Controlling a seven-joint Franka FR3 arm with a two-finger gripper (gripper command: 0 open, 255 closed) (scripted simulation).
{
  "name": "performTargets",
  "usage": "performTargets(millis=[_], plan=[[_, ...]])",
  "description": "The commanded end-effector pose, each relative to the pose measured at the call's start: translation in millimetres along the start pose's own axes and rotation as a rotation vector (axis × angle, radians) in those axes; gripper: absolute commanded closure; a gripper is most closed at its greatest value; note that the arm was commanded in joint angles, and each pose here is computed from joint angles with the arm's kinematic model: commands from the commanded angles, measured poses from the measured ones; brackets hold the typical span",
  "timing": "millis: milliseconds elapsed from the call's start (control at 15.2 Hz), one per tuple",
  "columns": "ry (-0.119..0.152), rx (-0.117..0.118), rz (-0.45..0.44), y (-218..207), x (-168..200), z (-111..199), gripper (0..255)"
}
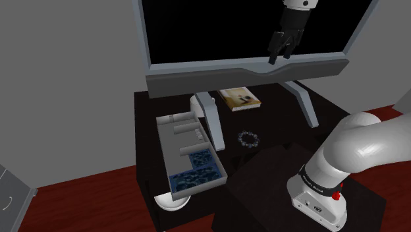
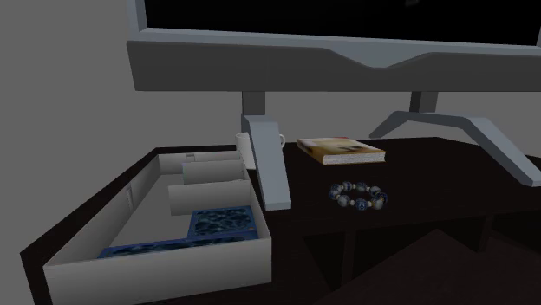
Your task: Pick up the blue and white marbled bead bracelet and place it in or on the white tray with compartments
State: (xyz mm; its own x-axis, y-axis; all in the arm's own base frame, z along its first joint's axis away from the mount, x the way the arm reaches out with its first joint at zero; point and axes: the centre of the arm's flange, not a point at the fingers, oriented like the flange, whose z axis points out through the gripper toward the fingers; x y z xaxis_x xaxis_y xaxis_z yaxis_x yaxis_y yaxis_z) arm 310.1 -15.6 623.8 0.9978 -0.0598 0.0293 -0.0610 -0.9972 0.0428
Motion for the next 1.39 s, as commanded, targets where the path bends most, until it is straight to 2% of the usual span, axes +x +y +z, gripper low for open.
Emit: performTargets(millis=[0, 1320], plan=[[0.0, 0.0, 0.0, 0, 0, 0, 0], [-0.244, -0.03, 0.243, -61, 2, 259, 0]])
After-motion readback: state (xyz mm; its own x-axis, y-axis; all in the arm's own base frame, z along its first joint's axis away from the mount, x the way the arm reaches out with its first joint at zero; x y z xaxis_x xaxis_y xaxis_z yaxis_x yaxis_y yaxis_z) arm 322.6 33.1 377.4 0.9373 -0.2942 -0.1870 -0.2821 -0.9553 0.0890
